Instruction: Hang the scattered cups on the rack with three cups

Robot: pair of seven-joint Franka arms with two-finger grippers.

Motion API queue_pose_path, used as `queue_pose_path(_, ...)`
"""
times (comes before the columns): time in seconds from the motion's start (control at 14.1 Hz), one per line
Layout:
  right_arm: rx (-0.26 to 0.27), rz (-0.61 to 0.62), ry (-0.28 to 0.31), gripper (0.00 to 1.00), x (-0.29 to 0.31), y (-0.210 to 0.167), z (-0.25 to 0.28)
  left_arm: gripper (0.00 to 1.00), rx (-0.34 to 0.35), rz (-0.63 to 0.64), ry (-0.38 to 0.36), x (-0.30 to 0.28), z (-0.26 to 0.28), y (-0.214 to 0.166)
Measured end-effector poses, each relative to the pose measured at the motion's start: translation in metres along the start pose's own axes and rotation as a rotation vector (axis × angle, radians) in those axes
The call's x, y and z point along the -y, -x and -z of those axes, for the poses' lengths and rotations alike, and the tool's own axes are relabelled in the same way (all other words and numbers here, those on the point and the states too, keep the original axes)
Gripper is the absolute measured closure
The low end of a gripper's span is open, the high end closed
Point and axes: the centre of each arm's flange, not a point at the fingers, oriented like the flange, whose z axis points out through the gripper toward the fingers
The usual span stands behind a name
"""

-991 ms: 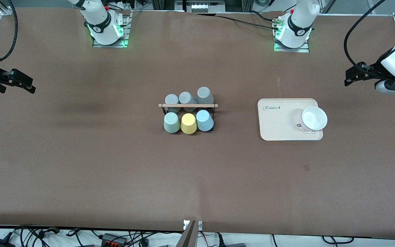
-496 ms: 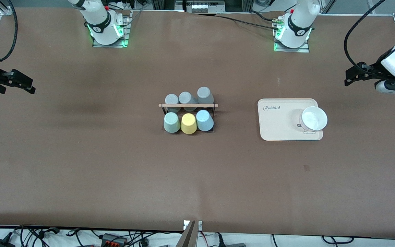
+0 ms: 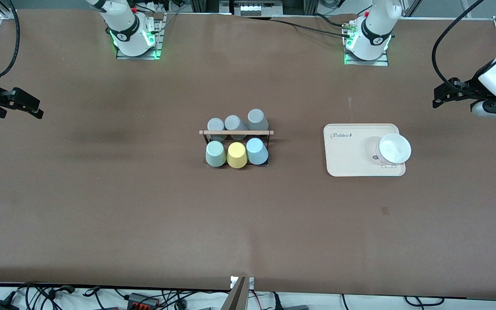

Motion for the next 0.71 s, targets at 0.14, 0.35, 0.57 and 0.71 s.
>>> queue_pose_path(0.14,0.001,-0.001,0.000,0.00,-0.0007,0.0001,-0.0001,0.00,0.000,0.000,0.000,0.0001,0.0000,0.0000)
queue_pose_path(0.35,0.006,-0.001,0.000,0.00,-0.0007,0.0006,-0.0022,0.00,0.000,0.000,0.000,0.0001,0.0000,0.0000)
queue_pose_path(0.57,0.014,0.009,-0.001,0.00,0.0051,0.0014,-0.0032,0.00,0.000,0.000,0.000,0.0001,0.0000,0.0000)
queue_pose_path(0.71,0.013,0.013,-0.001,0.00,0.0074,0.0025,-0.0016,0.00,0.000,0.000,0.000,0.0001,0.0000,0.0000)
